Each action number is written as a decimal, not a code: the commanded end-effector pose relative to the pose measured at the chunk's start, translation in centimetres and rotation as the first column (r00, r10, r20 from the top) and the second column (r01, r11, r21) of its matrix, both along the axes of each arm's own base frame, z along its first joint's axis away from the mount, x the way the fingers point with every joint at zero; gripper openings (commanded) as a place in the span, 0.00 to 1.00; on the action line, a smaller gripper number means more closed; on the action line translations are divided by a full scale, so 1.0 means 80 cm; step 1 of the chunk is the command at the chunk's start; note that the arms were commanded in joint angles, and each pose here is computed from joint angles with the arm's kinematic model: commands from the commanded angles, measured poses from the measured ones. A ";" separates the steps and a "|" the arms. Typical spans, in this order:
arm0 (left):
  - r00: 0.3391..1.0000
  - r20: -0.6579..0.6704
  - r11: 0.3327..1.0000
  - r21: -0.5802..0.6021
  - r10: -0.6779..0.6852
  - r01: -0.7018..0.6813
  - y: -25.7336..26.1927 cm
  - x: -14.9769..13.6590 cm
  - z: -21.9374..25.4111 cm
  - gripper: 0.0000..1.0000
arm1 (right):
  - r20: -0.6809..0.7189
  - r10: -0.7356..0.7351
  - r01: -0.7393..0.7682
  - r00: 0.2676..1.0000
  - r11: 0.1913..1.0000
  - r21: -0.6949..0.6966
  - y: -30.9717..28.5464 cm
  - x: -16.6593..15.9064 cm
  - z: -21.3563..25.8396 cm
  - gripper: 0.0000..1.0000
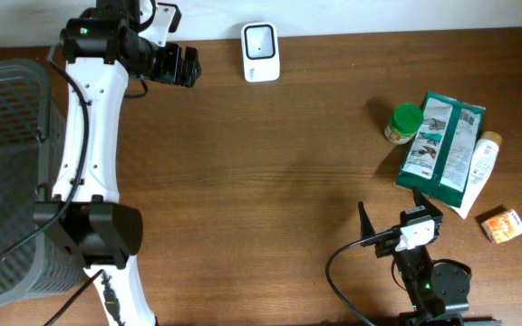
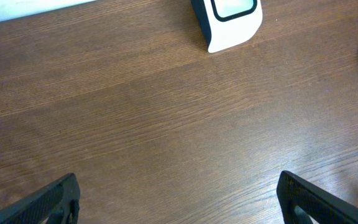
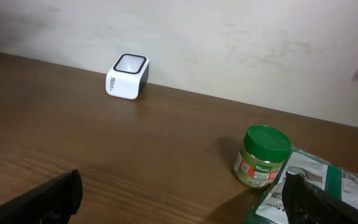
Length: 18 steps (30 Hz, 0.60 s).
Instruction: Scan the item barcode
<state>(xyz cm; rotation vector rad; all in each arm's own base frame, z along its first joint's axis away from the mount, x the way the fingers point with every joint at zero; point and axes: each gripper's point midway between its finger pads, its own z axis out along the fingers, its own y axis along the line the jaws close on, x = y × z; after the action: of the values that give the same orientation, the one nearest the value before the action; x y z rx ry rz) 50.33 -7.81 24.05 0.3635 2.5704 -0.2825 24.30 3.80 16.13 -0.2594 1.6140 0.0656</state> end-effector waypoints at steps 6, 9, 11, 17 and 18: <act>0.998 0.062 1.000 0.002 -0.018 0.018 -0.001 -0.050 0.067 0.99 | -0.001 -0.004 0.004 1.000 1.000 0.011 0.000 0.000 -0.002 0.98; 0.977 0.214 1.000 -0.008 0.000 0.002 0.011 -0.072 0.098 0.99 | -0.001 -0.004 0.004 1.000 1.000 0.011 0.000 0.000 -0.002 0.98; 0.931 0.366 1.000 -0.018 0.003 0.004 0.012 -0.090 0.108 0.99 | -0.001 -0.004 0.004 1.000 1.000 0.011 0.000 0.000 -0.002 0.98; 0.796 0.592 0.991 0.114 -0.129 0.075 0.018 -0.180 0.073 0.99 | -0.001 -0.004 0.004 1.000 1.000 0.011 0.000 0.000 -0.002 0.98; 0.773 0.622 0.990 0.128 -0.128 0.061 0.023 -0.191 0.066 0.99 | -0.001 -0.004 0.004 1.000 1.000 0.011 0.000 0.000 -0.002 0.98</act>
<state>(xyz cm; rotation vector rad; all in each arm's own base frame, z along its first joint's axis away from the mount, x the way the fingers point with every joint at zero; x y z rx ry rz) 37.65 -6.65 30.59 0.4508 1.9765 -0.1343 24.28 3.81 16.23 -0.2595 1.6094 0.0654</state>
